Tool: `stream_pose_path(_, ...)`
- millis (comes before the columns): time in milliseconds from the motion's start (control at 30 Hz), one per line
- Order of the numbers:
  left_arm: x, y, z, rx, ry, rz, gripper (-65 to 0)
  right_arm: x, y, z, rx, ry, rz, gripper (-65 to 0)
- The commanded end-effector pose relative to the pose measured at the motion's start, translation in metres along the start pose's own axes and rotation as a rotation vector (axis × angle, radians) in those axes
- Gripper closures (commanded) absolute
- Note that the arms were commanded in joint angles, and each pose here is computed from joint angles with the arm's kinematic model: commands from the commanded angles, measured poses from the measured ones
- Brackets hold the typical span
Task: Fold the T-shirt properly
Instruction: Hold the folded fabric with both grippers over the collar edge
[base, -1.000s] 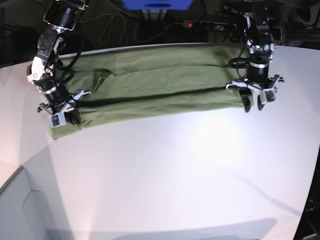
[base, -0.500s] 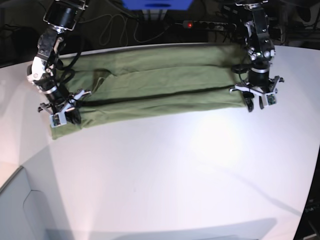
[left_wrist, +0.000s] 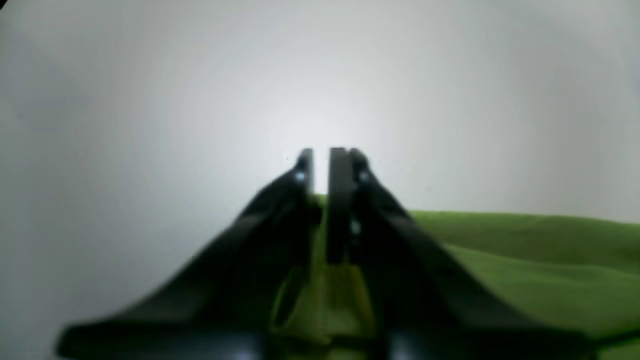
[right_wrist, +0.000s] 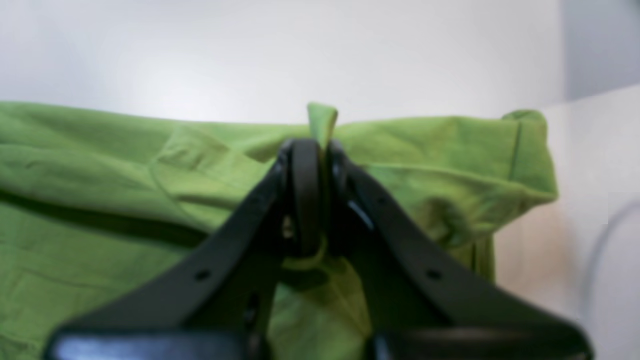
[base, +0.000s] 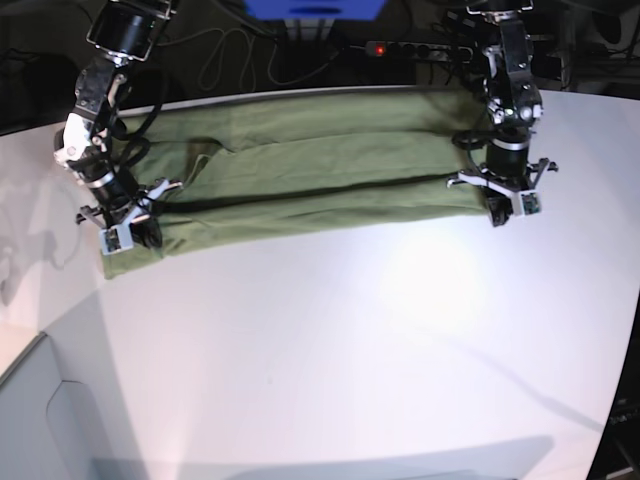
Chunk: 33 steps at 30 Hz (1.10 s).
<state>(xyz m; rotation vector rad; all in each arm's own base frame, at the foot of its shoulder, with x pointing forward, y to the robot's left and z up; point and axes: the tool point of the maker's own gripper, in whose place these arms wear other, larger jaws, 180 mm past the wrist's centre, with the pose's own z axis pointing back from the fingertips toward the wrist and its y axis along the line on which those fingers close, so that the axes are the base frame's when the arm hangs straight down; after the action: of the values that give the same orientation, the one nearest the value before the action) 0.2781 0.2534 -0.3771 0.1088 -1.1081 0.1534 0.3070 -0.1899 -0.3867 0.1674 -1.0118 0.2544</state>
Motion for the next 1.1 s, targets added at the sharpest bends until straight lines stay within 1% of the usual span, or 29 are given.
stream_pose_path(0, 0.013, 0.005, 0.000, 0.013, -0.045, 0.000, 0.0, 0.017, -0.001, 0.001, 0.013, -0.055, 0.021, 0.0)
stream_pose_path(133, 0.016, 0.005, 0.003, 0.015, -0.056, -0.003, 0.0, 0.018, -0.001, 0.001, 0.013, -0.056, 0.021, 0.0)
stream_pose_path(400, 0.051, -0.007, 0.029, -0.011, -0.152, -0.025, 0.0, 0.021, -0.001, 0.001, 0.012, -0.066, 0.024, 0.0)
stream_pose_path(467, 0.058, -0.003, 0.034, -0.001, -0.170, -0.031, 0.0, 0.023, -0.002, 0.001, 0.012, -0.068, 0.025, 0.0)
stream_pose_path(567, 0.060, 0.001, 0.033, 0.011, -0.172, -0.028, 0.0, 0.022, -0.001, 0.001, 0.013, -0.067, 0.023, 0.0)
stream_pose_path(667, 0.039, 0.005, 0.028, 0.019, -0.090, -0.022, 0.0, 0.022, -0.001, 0.001, 0.013, -0.065, 0.022, 0.0)
stream_pose_path(700, 0.037, 0.005, 0.025, 0.020, -0.077, -0.020, -1.5, 0.022, -0.001, 0.001, 0.013, -0.065, 0.022, 0.0)
stream_pose_path(733, 0.036, 0.005, 0.024, 0.020, -0.069, -0.019, -4.5, 0.022, -0.001, 0.001, 0.013, -0.065, 0.022, 0.0)
stream_pose_path(800, 0.032, 0.005, 0.023, 0.021, -0.047, -0.015, -13.2, 0.021, -0.001, 0.001, 0.013, -0.064, 0.022, 0.0)
stream_pose_path(867, 0.032, 0.005, 0.020, 0.023, -0.049, -0.011, -22.0, 0.021, -0.001, 0.001, 0.013, -0.064, 0.022, 0.0)
stream_pose_path(900, 0.032, 0.004, 0.018, 0.023, -0.051, -0.002, -25.3, 0.021, -0.001, 0.001, 0.013, -0.064, 0.022, 0.0)
stream_pose_path(933, 0.030, 0.002, 0.017, 0.023, -0.046, 0.010, -27.1, 0.021, -0.001, 0.001, 0.013, -0.064, 0.022, 0.0)
stream_pose_path(1067, 0.036, 0.000, 0.011, 0.021, -0.058, 0.019, -27.3, 0.019, -0.001, 0.001, 0.014, -0.060, 0.020, 0.0)
